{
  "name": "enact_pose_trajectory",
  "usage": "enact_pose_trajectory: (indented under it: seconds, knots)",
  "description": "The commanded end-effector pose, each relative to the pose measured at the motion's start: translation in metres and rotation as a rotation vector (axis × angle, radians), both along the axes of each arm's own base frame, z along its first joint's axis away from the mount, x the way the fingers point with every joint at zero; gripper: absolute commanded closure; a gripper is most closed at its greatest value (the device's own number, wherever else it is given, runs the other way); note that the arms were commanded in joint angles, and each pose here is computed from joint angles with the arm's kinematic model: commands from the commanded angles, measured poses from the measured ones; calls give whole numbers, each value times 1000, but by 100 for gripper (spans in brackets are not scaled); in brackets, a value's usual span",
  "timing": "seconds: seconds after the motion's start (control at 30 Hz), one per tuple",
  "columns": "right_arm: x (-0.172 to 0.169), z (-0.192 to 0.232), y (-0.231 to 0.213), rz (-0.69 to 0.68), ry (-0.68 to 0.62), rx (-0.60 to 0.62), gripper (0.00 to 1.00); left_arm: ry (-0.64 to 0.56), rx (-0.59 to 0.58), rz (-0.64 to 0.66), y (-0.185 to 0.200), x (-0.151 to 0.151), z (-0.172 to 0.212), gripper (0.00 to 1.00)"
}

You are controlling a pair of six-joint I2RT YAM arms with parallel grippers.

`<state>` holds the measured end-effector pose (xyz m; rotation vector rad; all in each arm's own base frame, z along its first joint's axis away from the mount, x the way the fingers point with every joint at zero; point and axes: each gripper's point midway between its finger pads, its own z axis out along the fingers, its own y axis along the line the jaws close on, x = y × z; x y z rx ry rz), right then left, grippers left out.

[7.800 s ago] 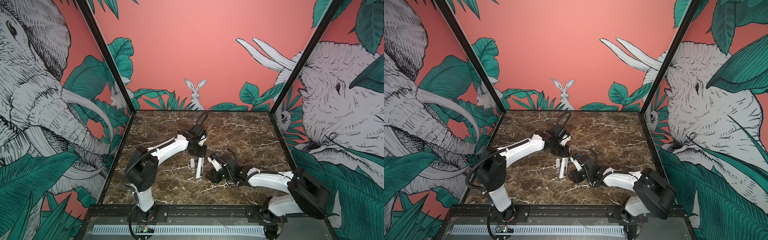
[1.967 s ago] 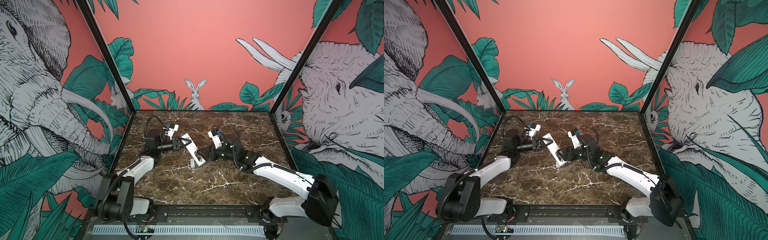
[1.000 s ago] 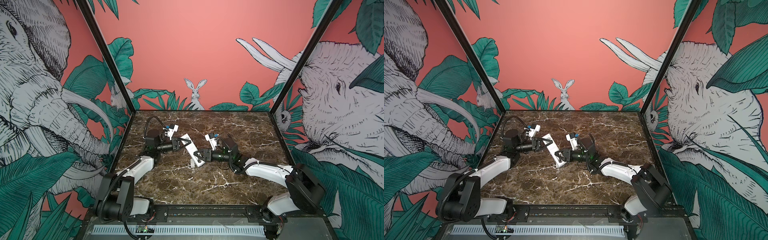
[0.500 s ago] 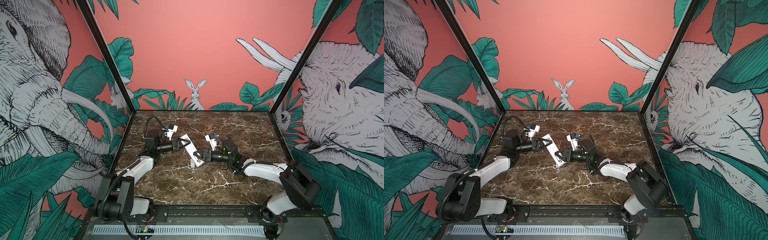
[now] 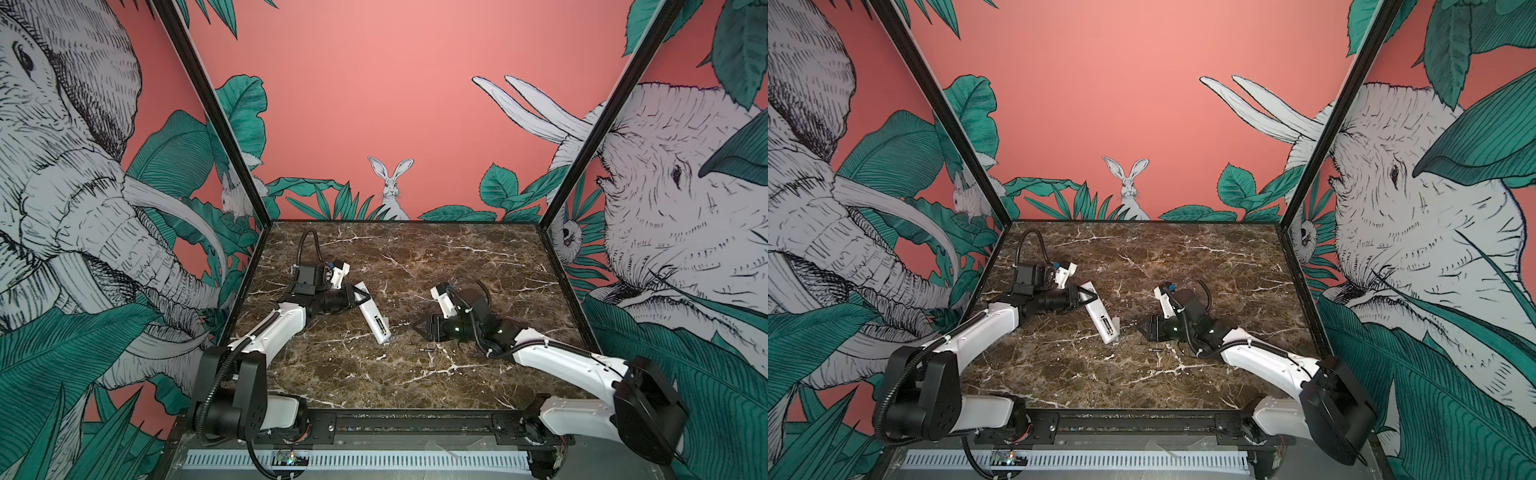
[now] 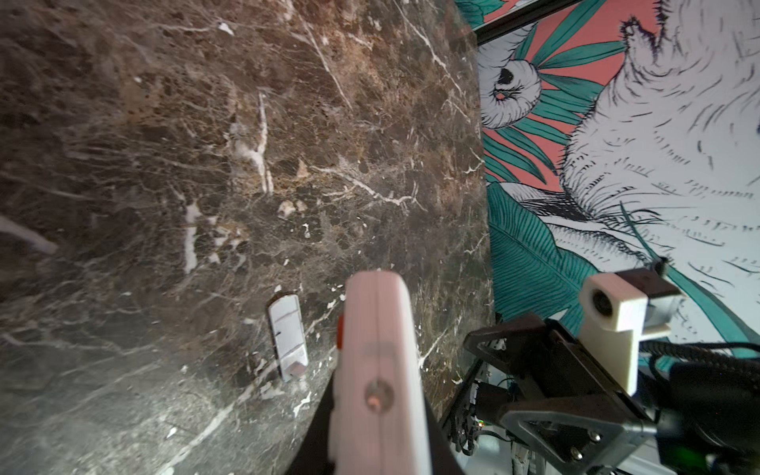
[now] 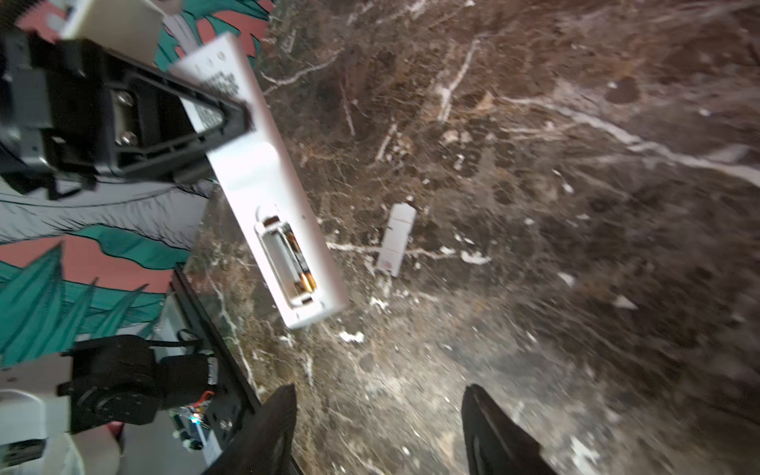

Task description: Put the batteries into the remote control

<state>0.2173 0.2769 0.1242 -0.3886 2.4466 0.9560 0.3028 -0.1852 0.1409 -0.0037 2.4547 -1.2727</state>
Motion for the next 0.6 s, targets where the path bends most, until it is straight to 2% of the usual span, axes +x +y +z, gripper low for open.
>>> enact_pose_trajectory:
  seconds: [0.0,0.27,0.57]
  knots:
    - [-24,-42,-38,34,42,-272,37,-9,26,-7,3,4,1,100]
    - [-30,-53,-42,264,10,-534,46,-21,3,-19,1,1,6,100]
    - [-31,-62,-25,548,15,-626,49,-30,-6,-33,1,-8,9,100]
